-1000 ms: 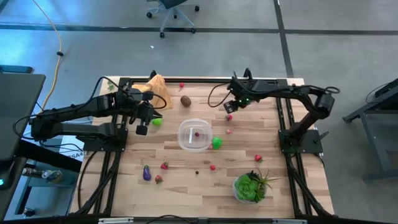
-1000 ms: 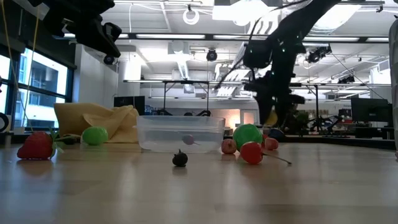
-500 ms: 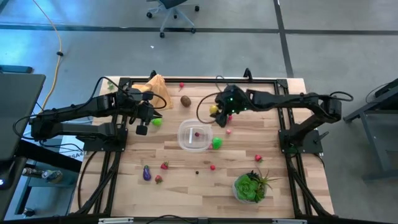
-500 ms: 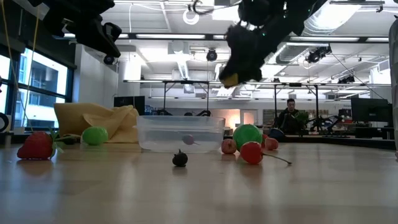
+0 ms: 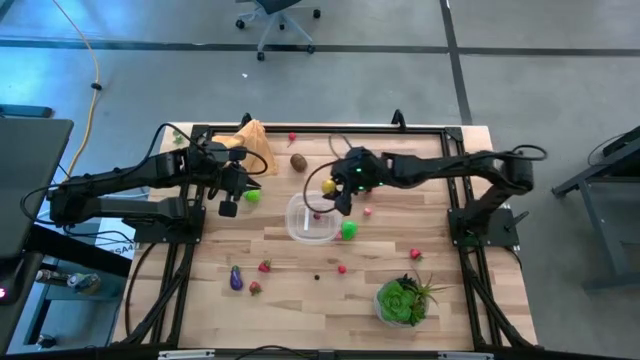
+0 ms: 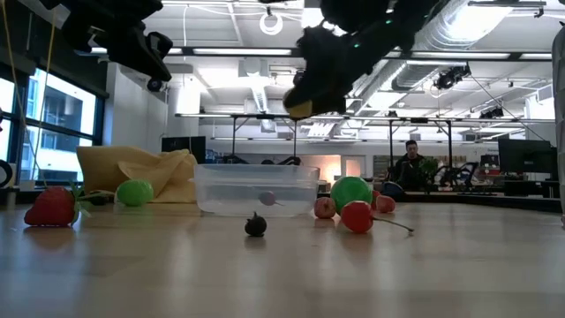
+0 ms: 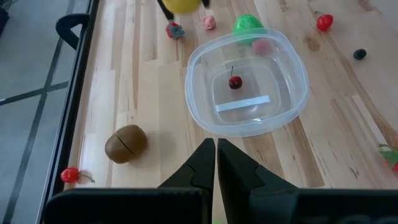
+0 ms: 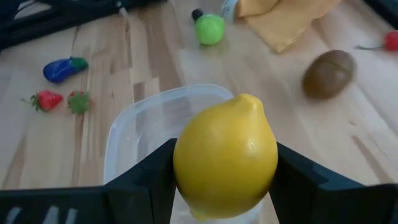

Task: Pick and placing Produce into tupperware
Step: Put the lemon into the transparent bin

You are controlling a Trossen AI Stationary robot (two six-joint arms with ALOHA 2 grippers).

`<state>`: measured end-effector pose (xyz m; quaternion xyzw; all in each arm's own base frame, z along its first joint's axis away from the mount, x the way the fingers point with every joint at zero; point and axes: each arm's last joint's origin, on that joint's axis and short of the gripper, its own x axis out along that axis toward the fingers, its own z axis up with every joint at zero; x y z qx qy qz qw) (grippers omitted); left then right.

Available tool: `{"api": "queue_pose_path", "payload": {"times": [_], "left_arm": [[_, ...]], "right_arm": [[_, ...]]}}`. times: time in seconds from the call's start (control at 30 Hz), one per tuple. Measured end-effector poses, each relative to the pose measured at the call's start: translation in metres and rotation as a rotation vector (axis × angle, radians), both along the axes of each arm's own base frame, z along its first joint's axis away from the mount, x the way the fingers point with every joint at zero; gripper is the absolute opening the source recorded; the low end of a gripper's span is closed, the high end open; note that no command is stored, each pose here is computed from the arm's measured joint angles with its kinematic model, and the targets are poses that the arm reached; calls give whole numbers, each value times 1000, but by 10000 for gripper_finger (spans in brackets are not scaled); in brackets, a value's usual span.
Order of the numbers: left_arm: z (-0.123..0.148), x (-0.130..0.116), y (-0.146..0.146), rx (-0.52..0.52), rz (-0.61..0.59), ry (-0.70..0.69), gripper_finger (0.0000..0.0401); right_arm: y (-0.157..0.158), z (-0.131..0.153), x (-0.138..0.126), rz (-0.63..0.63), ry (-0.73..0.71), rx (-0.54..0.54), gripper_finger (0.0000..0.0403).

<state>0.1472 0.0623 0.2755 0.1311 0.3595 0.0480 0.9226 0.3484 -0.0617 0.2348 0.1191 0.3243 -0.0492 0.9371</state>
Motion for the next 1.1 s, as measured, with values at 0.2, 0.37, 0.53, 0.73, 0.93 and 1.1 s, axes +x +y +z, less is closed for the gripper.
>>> {"api": "queue_pose_path", "payload": {"times": [0.2,0.37,0.53,0.73,0.93,1.1], "left_arm": [[0,0,0,-1,0,2,10],[0,0,0,-1,0,1,10],[0,0,0,-1,0,2,10],[0,0,0,-1,0,2,10],[0,0,0,-1,0,2,10],[0,0,0,-1,0,1,10]], "right_arm": [[-2,-9,27,79,107,-19,184],[-1,-24,39,98,194,-21,184],[6,-47,51,142,268,-10,184],[7,-67,57,126,328,-40,184],[7,-75,55,119,378,-51,192],[8,-83,56,141,407,-46,197]]}}
